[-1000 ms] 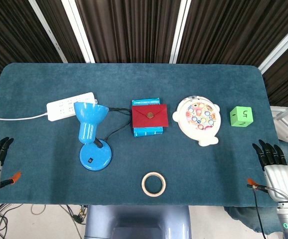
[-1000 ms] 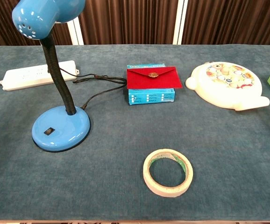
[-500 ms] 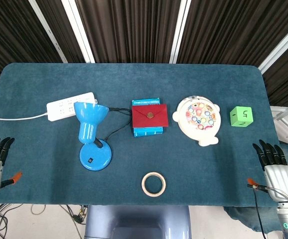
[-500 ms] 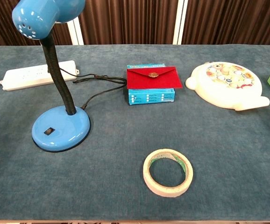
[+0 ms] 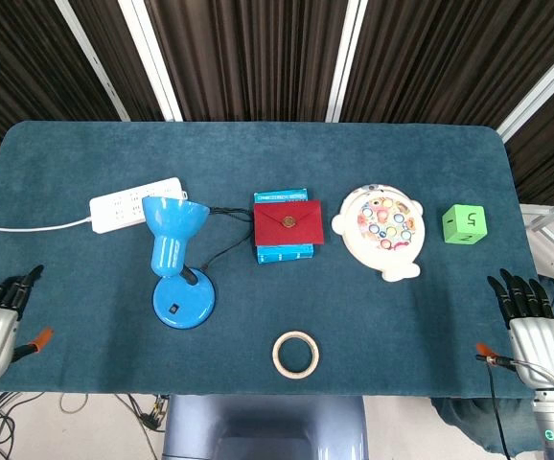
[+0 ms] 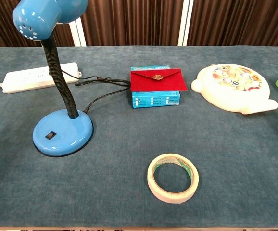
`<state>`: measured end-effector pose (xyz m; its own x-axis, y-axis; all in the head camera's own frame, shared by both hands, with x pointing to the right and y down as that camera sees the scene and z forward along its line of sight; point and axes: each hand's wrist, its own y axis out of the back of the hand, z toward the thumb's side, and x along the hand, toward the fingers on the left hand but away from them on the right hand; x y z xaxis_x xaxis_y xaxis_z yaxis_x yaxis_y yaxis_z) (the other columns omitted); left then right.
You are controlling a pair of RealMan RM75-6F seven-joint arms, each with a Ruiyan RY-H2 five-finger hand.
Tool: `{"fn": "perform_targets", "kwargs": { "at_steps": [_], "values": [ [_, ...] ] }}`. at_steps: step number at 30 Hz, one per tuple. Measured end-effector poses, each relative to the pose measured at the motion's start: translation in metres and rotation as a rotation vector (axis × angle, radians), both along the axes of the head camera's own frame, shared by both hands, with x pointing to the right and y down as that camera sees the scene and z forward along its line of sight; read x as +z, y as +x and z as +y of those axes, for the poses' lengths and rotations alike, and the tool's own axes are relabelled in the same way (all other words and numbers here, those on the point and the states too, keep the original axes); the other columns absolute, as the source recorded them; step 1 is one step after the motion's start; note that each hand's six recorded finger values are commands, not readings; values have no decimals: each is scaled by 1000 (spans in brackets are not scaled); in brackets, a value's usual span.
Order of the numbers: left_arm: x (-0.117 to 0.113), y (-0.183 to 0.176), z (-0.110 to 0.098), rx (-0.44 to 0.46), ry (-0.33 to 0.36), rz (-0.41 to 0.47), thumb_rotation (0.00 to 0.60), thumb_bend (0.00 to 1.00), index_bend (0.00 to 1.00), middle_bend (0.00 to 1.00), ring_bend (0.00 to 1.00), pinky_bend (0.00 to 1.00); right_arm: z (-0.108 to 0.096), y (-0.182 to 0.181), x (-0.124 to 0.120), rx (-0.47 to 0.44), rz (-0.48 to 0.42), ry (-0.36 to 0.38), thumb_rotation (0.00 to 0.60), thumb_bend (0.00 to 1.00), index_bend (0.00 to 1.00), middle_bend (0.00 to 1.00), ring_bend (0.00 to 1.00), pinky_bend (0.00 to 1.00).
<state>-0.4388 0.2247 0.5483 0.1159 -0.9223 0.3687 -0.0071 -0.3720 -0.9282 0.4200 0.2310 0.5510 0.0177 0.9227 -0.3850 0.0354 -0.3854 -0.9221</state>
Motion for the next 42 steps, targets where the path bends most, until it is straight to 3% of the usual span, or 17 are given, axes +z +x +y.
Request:
{"fn": "perform_targets", "kwargs": {
  "at_steps": [2, 7, 14, 22, 28, 42],
  "values": [
    [5, 11, 1, 49, -5, 26, 600, 452, 106, 603, 646, 760, 1, 0, 0, 0, 2, 0, 600, 134, 74, 18, 40, 0],
    [33, 37, 7, 157, -94, 59, 600, 543, 105, 676, 713, 811, 0, 1, 0, 3, 7, 2, 600, 134, 74, 18, 40, 0],
    [83, 73, 23, 297, -268, 39, 600, 554, 102, 696, 724, 813, 0, 1, 0, 6, 11, 2, 600, 134, 74, 18, 40, 0],
    [117, 101, 38, 385, -372, 13, 600, 554, 98, 704, 731, 814, 0, 2, 1, 8, 16, -1, 600, 134, 74, 18, 40, 0],
    [129, 107, 43, 401, -407, -6, 600, 554, 97, 703, 731, 814, 0, 2, 1, 9, 18, -1, 600, 134, 74, 18, 40, 0],
    [136, 110, 36, 386, -407, -15, 600, 554, 94, 702, 731, 814, 0, 3, 1, 16, 27, -6, 600, 134, 74, 18, 40, 0]
  ]
}}
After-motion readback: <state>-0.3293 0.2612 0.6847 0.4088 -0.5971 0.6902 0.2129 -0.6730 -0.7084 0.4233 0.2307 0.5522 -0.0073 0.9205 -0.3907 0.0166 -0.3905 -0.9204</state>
